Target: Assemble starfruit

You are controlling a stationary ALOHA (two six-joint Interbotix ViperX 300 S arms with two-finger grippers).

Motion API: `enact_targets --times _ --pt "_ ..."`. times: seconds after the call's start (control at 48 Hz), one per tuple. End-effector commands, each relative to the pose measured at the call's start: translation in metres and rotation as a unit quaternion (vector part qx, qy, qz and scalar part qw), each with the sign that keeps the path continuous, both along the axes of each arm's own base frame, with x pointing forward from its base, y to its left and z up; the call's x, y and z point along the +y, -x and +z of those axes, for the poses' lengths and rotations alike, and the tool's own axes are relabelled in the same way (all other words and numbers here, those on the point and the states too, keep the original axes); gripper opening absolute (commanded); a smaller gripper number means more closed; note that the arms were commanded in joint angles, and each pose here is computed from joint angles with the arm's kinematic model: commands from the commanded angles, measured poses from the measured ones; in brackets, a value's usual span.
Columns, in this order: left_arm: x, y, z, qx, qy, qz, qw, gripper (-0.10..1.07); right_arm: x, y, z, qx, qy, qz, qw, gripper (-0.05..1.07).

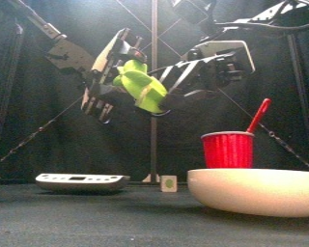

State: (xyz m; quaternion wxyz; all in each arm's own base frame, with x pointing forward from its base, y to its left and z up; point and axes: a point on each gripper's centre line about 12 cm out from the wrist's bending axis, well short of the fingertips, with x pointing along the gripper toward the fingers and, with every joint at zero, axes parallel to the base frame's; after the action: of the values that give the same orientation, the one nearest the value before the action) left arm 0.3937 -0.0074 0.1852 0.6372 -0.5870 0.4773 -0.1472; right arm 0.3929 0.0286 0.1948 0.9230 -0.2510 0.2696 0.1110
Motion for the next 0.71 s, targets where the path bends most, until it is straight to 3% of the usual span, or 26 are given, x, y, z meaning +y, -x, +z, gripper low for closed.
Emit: enact_targets --times 0.0,0.688 --pt "0.0007 -0.0045 0.0103 -0.017 -0.002 -0.003 0.9999 0.54 -0.0006 0.0002 0.013 -0.019 -0.001 0.002 0.9998 0.78" --pt "0.0035 -0.0034 0.0029 -0.007 -0.013 -0.008 0.9999 0.54 0.0038 -0.0015 0.0162 -0.024 0.003 0.01 0.9997 0.78"
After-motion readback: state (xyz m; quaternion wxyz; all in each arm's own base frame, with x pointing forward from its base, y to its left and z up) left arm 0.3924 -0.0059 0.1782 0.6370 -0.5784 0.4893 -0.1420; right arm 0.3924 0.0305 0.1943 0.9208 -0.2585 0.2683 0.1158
